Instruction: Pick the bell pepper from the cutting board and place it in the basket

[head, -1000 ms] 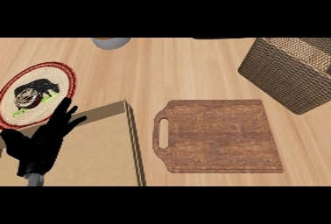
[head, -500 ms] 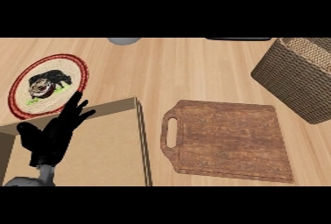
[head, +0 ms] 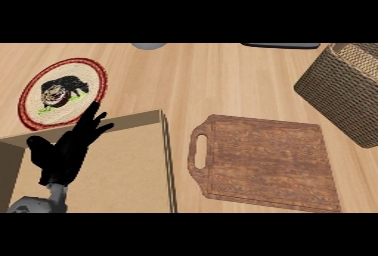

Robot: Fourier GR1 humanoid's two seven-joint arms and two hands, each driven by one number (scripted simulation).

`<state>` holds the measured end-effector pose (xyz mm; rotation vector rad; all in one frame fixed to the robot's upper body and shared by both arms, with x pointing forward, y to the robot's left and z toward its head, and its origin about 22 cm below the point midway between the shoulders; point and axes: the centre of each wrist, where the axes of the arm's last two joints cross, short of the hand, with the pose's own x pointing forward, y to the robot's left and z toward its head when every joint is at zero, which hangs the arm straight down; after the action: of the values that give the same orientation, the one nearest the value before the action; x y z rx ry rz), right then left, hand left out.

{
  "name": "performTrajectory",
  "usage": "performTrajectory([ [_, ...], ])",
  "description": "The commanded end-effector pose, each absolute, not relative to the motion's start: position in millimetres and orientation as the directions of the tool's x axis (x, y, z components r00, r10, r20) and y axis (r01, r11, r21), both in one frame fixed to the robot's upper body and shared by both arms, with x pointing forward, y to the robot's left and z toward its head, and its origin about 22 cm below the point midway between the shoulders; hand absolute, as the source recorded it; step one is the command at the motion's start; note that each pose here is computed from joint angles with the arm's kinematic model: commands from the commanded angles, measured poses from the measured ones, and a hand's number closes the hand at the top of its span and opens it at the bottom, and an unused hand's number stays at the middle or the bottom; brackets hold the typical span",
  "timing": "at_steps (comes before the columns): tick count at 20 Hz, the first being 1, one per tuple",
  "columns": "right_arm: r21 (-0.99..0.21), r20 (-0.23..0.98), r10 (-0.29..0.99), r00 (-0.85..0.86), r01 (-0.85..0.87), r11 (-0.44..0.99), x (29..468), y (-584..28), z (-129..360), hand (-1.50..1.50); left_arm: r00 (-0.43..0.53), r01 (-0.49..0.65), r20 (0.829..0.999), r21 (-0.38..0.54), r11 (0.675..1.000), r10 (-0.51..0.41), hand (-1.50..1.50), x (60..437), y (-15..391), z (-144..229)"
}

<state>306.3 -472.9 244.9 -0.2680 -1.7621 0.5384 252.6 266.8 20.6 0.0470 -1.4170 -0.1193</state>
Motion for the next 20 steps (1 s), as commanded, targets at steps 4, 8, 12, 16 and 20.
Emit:
performTrajectory([
  [4, -0.460, 0.874, 0.426, -0.233, -0.117, 0.880, 323.5, -478.9, 221.0, 1.50, 0.467, 0.029, 0.873, 0.145, 0.989, -0.142, 0.00, 219.8, 276.8, -38.5],
  [8, -0.588, 0.792, 0.591, -0.155, 0.065, 0.806, 320.7, -494.3, 232.5, 1.50, 0.449, 0.040, 0.884, 0.123, 0.992, -0.128, 0.00, 221.7, 264.9, -33.5],
  [12, -0.663, 0.732, 0.654, -0.192, 0.023, 0.748, 324.7, -495.9, 227.2, 1.50, 0.440, 0.041, 0.887, 0.137, 0.990, -0.141, 0.00, 227.0, 267.1, -31.6],
  [16, -0.698, 0.689, 0.683, -0.241, 0.032, 0.715, 323.6, -503.9, 223.2, -1.50, 0.464, 0.040, 0.874, 0.140, 0.989, -0.143, 0.00, 222.5, 273.9, -32.0],
  [20, -0.670, 0.702, 0.662, -0.265, 0.071, 0.739, 327.2, -510.8, 220.9, -1.50, 0.462, 0.042, 0.877, 0.126, 0.991, -0.131, 0.00, 220.5, 276.3, -33.4],
])
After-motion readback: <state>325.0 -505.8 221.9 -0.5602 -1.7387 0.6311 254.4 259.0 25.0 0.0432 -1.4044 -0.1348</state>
